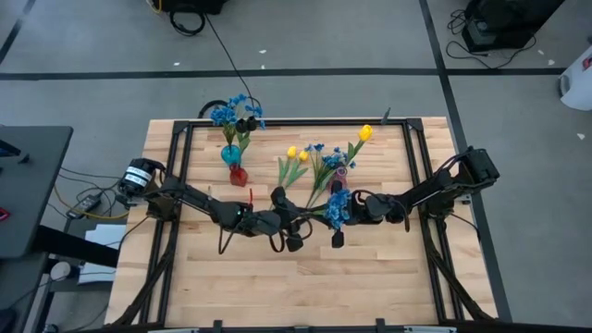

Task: Sort flowers into vase by color
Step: Put the blue flower into the blue vase

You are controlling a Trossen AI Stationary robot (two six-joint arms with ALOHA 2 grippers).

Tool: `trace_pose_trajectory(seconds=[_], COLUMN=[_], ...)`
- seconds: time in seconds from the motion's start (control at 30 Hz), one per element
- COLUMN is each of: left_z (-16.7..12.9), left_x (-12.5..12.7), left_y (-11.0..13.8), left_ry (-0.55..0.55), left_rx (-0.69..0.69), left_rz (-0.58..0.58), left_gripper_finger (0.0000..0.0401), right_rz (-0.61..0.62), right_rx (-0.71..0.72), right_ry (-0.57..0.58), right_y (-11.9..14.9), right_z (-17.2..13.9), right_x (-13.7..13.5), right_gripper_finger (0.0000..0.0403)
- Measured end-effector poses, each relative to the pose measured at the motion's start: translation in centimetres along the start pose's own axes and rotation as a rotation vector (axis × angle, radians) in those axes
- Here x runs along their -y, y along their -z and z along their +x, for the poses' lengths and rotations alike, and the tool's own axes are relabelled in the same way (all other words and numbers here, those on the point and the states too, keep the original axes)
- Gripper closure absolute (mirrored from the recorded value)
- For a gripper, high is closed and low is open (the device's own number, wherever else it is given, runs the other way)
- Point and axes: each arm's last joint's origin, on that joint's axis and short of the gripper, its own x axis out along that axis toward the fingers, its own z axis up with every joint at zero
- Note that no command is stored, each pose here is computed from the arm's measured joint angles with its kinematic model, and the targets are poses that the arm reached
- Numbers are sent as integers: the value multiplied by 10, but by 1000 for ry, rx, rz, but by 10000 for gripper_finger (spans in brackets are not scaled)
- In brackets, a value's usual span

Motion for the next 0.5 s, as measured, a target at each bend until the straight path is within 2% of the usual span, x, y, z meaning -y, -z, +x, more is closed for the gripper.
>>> trace_pose_trajectory(seconds=[0.27, 0.37, 0.5], left_z=[0, 0, 0], left_x=[1, 1, 0], left_y=[0, 0, 0], left_ry=[11, 10, 5], left_rx=[0, 0, 2], left_rz=[2, 1, -1], left_gripper_finger=[369, 377, 371], right_rz=[6, 7, 7], right_rx=[-2, -3, -3], right_ry=[4, -1, -7], right_y=[0, 0, 0], right_z=[0, 0, -1], right_x=[0, -1, -3], right_gripper_finger=[325, 300, 244])
